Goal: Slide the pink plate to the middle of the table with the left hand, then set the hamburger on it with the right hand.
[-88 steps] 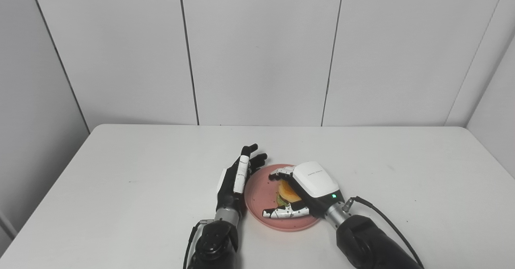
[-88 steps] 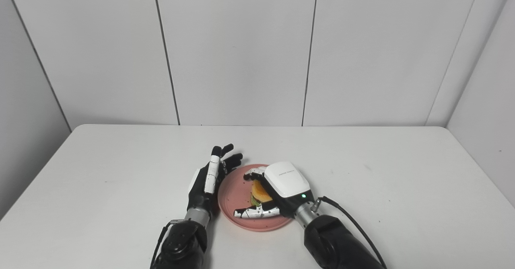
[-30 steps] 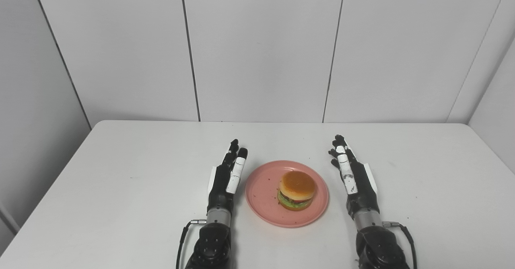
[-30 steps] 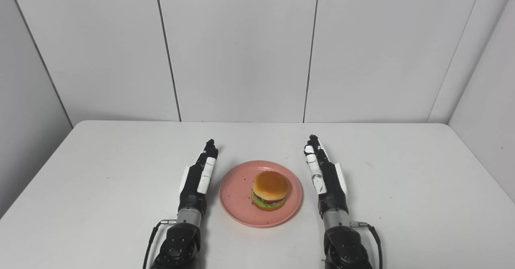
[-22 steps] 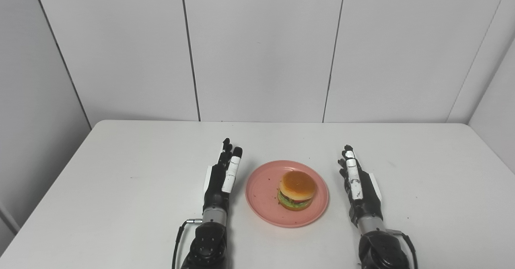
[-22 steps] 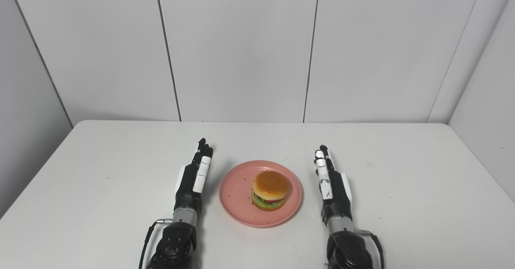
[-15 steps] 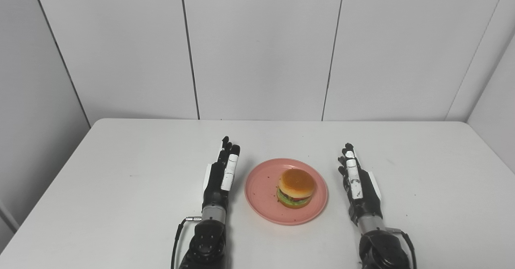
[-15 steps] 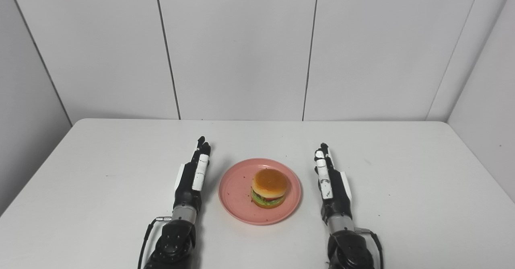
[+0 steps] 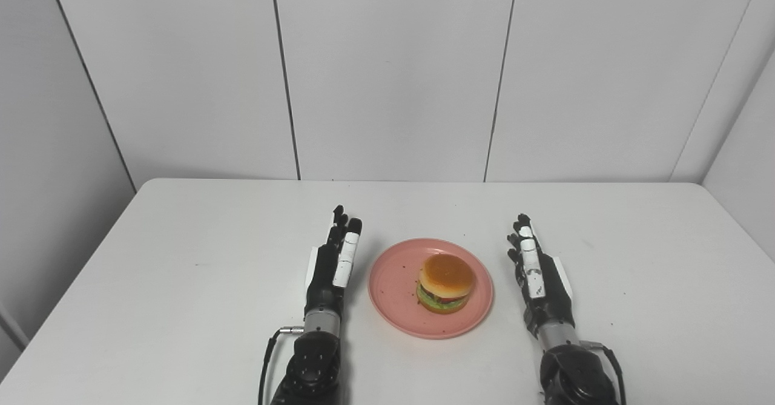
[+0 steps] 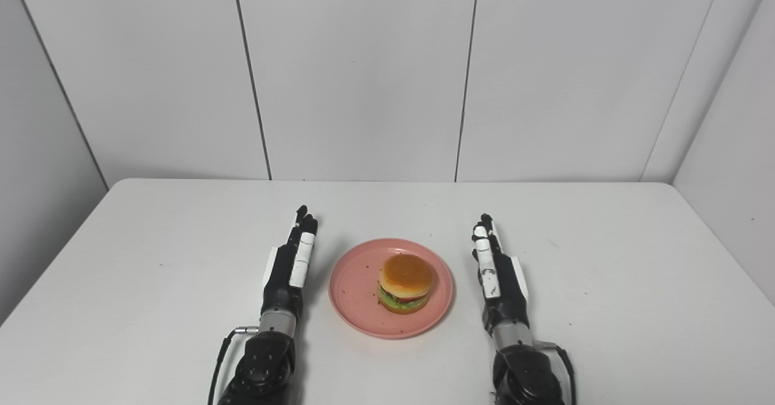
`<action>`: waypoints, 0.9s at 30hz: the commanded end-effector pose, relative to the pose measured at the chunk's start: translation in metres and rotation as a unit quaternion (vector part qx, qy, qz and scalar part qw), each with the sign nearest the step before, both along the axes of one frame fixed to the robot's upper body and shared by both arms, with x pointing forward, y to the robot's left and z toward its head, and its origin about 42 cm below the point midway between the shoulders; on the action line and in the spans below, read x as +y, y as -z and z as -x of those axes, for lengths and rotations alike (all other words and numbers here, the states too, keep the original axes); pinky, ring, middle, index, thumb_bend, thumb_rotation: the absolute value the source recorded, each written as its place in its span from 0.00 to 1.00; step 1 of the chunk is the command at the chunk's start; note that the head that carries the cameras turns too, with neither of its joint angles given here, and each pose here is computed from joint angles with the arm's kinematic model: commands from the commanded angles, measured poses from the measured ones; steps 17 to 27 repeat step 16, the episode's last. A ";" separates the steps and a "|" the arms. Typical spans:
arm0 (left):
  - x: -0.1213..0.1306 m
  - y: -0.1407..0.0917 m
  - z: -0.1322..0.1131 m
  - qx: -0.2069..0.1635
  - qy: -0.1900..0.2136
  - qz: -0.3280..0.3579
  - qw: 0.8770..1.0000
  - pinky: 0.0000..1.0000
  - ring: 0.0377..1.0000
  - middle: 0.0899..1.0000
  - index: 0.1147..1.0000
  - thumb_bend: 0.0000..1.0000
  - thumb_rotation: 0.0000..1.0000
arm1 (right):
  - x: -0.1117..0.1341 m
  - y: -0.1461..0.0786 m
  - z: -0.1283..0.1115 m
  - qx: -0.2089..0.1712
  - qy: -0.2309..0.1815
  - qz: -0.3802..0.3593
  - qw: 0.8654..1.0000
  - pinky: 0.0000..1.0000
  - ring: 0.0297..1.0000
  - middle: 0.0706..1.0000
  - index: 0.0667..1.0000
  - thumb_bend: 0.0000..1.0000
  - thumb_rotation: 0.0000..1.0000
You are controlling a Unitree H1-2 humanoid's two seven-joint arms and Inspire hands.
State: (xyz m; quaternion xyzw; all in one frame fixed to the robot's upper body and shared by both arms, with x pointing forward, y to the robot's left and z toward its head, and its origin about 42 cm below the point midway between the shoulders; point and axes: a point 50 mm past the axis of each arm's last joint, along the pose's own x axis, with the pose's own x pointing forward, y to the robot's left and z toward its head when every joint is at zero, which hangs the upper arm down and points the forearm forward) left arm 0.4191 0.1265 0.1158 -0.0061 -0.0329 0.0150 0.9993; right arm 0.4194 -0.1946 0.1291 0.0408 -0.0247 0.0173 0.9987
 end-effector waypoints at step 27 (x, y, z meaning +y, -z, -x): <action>0.005 -0.010 -0.002 -0.016 -0.007 0.000 1.000 1.00 1.00 1.00 1.00 0.95 0.99 | 0.005 -0.003 0.000 -0.005 0.010 -0.008 1.000 1.00 0.98 0.99 0.98 0.86 1.00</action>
